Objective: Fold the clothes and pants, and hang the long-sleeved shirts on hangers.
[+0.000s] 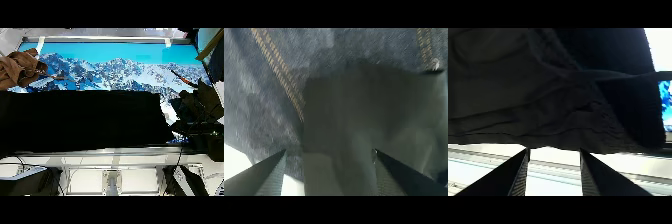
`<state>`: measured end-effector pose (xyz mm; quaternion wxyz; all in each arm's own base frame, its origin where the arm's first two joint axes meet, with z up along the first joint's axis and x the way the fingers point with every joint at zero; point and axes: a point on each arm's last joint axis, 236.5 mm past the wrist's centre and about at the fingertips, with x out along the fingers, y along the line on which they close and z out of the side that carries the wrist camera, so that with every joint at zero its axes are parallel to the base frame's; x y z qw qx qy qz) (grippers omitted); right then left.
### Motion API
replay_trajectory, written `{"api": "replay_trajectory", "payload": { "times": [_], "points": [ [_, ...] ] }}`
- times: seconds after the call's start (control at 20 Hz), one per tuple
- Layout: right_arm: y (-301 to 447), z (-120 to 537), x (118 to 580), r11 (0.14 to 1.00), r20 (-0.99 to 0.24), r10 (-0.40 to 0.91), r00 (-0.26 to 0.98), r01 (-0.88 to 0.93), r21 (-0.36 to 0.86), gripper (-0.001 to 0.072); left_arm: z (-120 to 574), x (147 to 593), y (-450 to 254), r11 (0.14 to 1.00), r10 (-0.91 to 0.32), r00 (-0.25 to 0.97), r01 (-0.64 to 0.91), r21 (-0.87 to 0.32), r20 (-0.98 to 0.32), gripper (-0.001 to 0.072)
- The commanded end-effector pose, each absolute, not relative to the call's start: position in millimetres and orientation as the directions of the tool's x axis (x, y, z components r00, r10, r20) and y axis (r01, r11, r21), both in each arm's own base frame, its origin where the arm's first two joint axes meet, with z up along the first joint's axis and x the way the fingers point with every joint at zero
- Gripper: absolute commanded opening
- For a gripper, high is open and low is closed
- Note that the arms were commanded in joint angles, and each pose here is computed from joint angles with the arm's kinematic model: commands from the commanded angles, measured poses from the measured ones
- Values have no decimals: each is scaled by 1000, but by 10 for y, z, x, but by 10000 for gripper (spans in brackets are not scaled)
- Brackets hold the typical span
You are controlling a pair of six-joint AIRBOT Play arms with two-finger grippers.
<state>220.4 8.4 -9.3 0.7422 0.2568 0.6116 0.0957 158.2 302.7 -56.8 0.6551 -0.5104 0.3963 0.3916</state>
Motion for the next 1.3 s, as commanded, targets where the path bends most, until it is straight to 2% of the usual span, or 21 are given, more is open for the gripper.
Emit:
{"api": "replay_trajectory", "payload": {
  "times": [0.0, 0.1, 0.2, 0.25, 0.3, 0.35, 0.65, 0.85, 0.9, 1.0, 1.05, 1.1, 1.25],
  "points": [
    [117, -78, 2195, 836, -853, 469, 230, 194, 513, 361, -636, 1607, 3072, 186, 80, 379, -914, -360, -922, 621],
    [118, -78, 2194, 835, -852, 470, 229, 197, 514, 362, -741, 1601, 2983, 195, 23, 372, -912, -361, -928, 609],
    [118, -78, 2195, 835, -852, 470, 230, 197, 513, 362, -793, 1596, 2931, 211, -8, 368, -909, -361, -930, 537],
    [116, -78, 2196, 835, -852, 469, 231, 197, 513, 361, -790, 1597, 2934, 211, -6, 368, -908, -361, -930, 439],
    [115, -77, 2199, 836, -852, 469, 231, 197, 513, 361, -778, 1601, 2942, 211, -3, 370, -908, -362, -929, 252],
    [110, -70, 2205, 837, -853, 467, 233, 195, 511, 361, -750, 1616, 2962, 213, 2, 375, -906, -366, -927, 10],
    [-127, 256, 2392, 891, -878, 376, 297, 145, 431, 362, -252, 1778, 3114, 280, 39, 437, -868, -410, -899, 7],
    [-347, 55, 2195, 918, -932, 289, 221, 213, 335, 362, 65, 2005, 3088, 330, 69, 534, -809, -486, -842, 7],
    [-384, -63, 2138, 897, -934, 289, 212, 282, 342, 363, 86, 2025, 3073, 340, 71, 535, -807, -484, -842, 7],
    [-319, -296, 2047, 797, -900, 369, 232, 419, 435, 365, 95, 2084, 3032, 366, 62, 536, -797, -481, -842, 7],
    [-262, -394, 1996, 744, -876, 418, 241, 462, 482, 426, 95, 2117, 3010, 375, 57, 537, -793, -480, -842, 7],
    [-233, -489, 1915, 721, -867, 443, 228, 484, 496, 473, 95, 2160, 2980, 386, 49, 538, -787, -481, -842, 7],
    [-88, -703, 1700, 721, -858, 486, 165, 479, 501, 478, 99, 2318, 2893, 427, 34, 542, -768, -478, -840, 7]
  ]
}}
